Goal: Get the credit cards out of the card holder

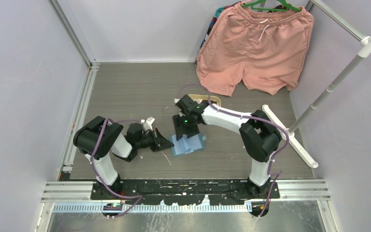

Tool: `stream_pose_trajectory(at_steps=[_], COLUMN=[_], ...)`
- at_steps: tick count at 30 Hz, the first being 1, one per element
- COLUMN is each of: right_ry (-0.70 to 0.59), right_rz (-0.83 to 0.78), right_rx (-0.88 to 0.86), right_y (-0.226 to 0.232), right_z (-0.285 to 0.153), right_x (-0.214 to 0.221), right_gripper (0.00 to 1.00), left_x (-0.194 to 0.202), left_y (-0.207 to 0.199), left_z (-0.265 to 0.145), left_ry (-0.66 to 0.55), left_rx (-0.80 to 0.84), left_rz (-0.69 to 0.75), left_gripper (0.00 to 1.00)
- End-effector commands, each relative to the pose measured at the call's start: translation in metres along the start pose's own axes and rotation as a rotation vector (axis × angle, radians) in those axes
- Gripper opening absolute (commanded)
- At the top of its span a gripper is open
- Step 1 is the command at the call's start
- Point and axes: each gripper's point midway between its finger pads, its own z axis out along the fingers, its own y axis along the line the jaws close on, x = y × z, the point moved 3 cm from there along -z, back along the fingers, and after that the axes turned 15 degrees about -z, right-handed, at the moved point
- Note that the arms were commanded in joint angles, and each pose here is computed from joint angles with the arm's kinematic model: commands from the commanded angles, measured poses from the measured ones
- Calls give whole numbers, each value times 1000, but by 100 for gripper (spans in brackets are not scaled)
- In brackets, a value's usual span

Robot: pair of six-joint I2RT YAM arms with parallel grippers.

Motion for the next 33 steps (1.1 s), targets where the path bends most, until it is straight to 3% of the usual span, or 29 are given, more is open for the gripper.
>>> stream_pose_trajectory(at_steps=[1, 8, 11, 21, 33], right_ry=[-127, -331, -401, -212, -121], right_rz=[-21, 24, 9, -88, -133], right_rx=[213, 525, 488, 345, 398], right_y=[14, -15, -8, 38, 35], right_z=[-12, -67, -85, -12, 14], right_x=[-38, -55, -62, -52, -38], right_gripper=[62, 72, 76, 77, 77], left_x=[-5, -5, -5, -7, -9], left_y=[8, 7, 6, 6, 3], left_z=[-1, -3, -2, -4, -5], left_ry=[-30, -34, -31, -33, -38], left_rx=[-45, -47, -50, -83, -94], left_rz=[37, 46, 52, 73, 85], left_gripper=[0, 0, 0, 0, 0])
